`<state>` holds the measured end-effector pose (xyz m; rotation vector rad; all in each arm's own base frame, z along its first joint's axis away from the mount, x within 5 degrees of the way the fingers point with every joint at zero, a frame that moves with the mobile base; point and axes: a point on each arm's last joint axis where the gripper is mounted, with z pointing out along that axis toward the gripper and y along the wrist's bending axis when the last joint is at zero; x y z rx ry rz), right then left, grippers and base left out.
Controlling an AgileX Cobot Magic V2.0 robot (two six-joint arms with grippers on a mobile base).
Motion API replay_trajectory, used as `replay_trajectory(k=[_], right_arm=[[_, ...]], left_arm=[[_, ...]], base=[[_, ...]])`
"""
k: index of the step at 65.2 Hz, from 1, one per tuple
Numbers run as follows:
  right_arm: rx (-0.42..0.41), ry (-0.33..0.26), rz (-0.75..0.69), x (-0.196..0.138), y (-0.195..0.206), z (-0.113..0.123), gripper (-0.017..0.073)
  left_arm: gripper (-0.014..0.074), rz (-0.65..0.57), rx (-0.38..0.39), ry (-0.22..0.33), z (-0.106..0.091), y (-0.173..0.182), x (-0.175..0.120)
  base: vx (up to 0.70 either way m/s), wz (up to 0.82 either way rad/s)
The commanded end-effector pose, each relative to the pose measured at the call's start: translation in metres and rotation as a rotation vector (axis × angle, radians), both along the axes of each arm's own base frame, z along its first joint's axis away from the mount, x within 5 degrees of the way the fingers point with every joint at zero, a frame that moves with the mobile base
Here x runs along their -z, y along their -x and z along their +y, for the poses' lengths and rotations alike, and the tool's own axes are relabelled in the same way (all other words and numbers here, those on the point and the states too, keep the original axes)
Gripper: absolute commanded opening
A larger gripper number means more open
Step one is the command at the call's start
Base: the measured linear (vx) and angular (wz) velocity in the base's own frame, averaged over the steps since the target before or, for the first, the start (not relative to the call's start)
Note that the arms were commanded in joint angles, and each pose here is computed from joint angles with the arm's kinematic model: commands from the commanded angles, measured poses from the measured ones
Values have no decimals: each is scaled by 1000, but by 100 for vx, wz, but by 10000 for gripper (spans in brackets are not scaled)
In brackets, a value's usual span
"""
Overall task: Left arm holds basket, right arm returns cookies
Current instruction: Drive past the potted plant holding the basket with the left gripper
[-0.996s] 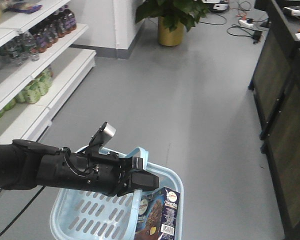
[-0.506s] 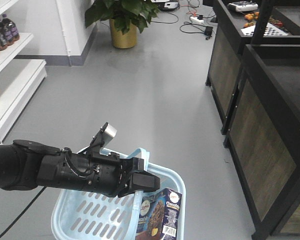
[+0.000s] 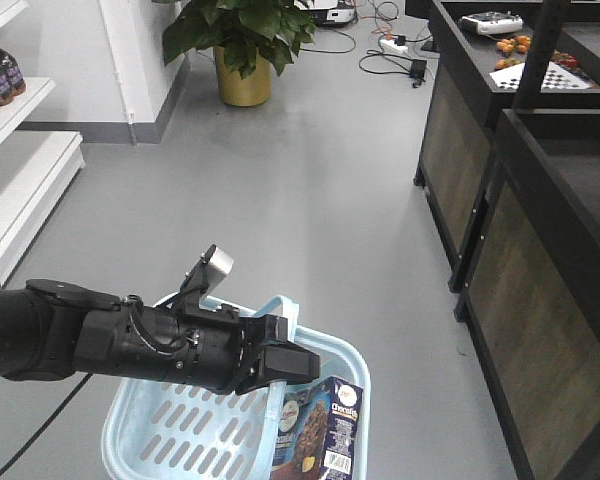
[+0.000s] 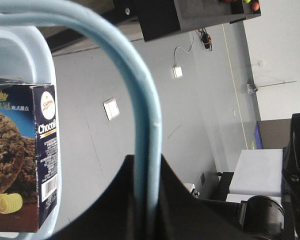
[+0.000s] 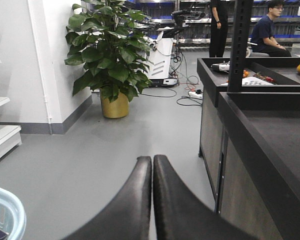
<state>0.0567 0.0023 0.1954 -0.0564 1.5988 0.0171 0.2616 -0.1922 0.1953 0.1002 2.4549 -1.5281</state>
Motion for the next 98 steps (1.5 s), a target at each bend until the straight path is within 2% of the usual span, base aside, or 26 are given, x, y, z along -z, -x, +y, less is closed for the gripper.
replay_trajectory(k=[1,98], right_arm=[[-1,10,-84,-7,1,0,-8],[-1,10,-84,-7,1,0,-8]], left_arm=[[-6,-42,-8,137,-3,1,-31],[-6,-42,-8,137,-3,1,-31]], base=[[26,7],[28,3]])
